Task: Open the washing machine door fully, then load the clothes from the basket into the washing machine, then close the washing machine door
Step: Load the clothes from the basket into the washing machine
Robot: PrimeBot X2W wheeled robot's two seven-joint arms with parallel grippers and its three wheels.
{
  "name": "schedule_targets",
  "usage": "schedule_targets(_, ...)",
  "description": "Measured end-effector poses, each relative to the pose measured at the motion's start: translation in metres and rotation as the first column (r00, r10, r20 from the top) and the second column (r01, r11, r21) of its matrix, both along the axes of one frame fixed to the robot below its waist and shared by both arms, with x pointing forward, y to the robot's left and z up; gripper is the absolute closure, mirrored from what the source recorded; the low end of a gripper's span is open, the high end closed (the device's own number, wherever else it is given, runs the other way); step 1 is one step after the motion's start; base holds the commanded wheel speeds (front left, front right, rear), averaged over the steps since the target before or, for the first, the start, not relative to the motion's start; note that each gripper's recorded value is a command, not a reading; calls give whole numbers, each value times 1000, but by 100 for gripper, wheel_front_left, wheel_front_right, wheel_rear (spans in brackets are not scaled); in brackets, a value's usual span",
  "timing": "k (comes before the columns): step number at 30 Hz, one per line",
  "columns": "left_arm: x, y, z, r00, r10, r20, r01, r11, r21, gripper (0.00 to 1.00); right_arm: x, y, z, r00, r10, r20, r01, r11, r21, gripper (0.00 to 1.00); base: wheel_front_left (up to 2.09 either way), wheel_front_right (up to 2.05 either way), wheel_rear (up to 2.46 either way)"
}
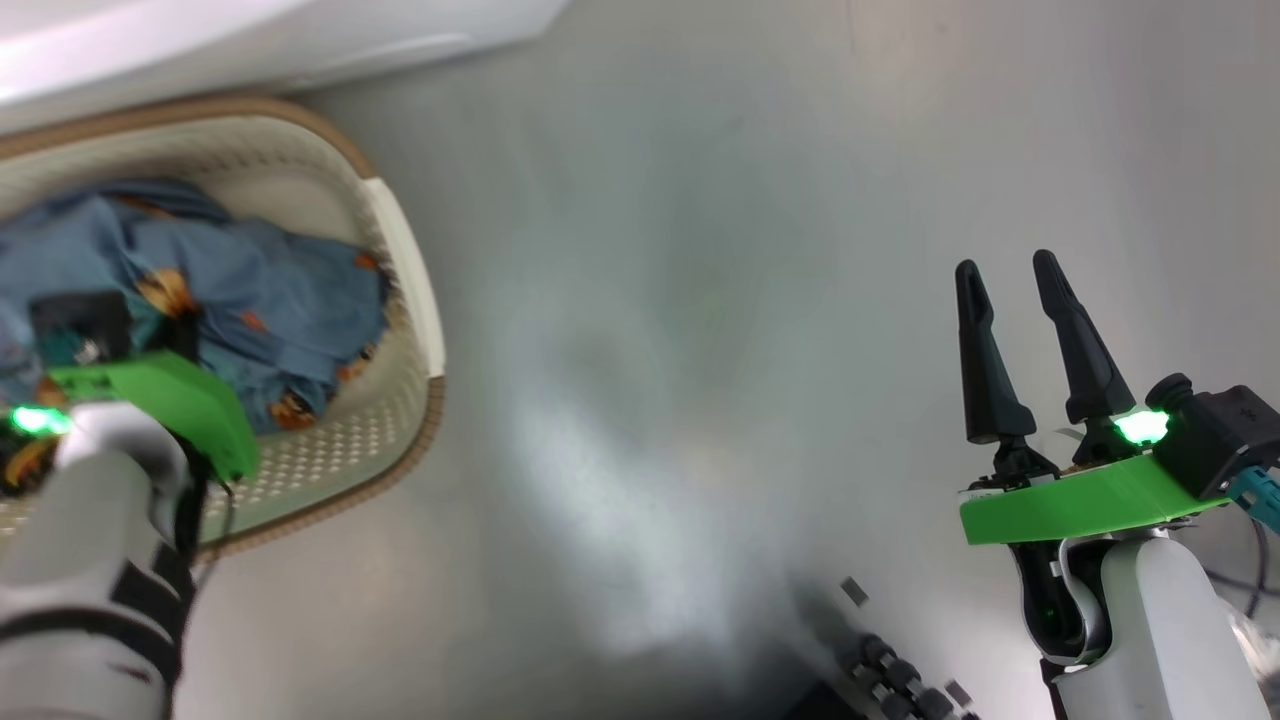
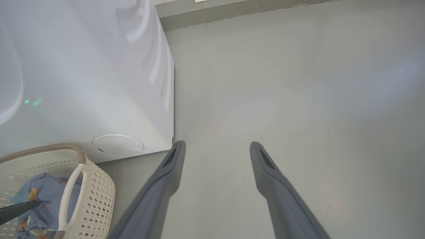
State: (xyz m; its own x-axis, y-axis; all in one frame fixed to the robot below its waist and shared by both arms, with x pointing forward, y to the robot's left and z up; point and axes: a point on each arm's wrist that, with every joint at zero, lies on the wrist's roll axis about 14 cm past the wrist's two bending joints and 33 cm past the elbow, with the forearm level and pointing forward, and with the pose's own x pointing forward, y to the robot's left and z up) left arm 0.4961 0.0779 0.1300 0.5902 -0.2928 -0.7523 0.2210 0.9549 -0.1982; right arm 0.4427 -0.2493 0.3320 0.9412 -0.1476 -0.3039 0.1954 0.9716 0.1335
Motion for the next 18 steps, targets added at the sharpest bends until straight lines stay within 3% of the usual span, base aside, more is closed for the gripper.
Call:
schedule_targets(7, -15, 6, 49, 992, 81, 95, -75, 995, -70, 100, 4, 8, 25, 998, 22, 61, -22, 1000, 3, 0, 0, 0, 0)
schedule_targets(18, -60, 32, 136, 947, 214, 239, -186, 973, -136, 100, -24, 24, 63, 992, 52, 115, -54, 998, 11, 0, 0, 0, 0)
